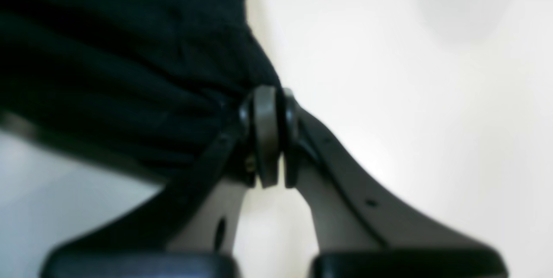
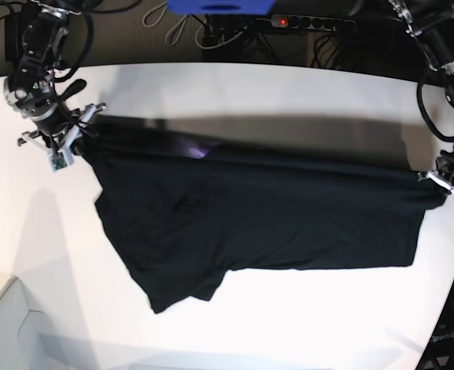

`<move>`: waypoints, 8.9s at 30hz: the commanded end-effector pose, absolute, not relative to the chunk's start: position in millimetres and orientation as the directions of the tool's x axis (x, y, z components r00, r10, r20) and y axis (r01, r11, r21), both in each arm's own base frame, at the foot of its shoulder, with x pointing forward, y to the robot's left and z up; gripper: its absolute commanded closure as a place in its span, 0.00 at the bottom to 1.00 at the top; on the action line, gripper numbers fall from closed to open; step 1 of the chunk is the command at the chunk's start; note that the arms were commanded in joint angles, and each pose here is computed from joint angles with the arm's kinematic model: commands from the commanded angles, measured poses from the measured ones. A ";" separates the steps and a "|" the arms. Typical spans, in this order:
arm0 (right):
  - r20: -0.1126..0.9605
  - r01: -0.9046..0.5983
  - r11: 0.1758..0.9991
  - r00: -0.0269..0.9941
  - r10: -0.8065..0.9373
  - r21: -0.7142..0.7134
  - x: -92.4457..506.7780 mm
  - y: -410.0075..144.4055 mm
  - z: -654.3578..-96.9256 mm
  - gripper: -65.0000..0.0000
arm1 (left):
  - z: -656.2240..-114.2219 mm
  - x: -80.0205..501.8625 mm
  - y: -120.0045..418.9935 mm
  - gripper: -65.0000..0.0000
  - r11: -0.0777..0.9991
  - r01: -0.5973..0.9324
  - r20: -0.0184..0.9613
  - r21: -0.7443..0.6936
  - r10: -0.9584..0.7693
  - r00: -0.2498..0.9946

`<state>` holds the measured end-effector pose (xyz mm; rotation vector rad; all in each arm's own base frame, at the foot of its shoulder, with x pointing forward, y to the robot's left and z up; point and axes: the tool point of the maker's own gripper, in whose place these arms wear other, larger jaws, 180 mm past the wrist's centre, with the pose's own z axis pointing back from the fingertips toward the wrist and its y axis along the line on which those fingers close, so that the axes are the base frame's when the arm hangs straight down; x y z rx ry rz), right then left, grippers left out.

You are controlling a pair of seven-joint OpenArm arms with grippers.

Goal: Layout the t-shirt on the table in an organized manner, then fold the t-shirt properly
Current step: 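Drag the folded shirt edge with both grippers away from the hem, then regrasp the shirt edge with the right gripper and pull it straight, then lower both grippers to the shirt hem corners and grasp them, then lift the hem with both grippers and fold it toward the collar edge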

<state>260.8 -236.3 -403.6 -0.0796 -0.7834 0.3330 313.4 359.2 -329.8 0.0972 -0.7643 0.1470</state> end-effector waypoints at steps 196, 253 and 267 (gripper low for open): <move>0.742 -0.043 0.991 0.666 -0.068 0.130 407.7 -251.6 -443.5 0.53 | -441.2 425.9 281.3 0.63 0.970 -0.148 0.701 -0.192 0.241 0.671; 0.889 0.038 0.993 0.450 0.083 -0.112 264.5 -282.5 -344.9 1.00 | -328.3 325.6 258.0 1.00 0.998 -0.063 0.832 0.013 0.024 0.554; 0.847 0.003 0.987 0.513 0.138 -0.163 242.5 -294.7 -356.3 1.00 | -328.1 296.6 270.3 1.00 0.995 -0.075 0.818 0.066 -0.011 0.575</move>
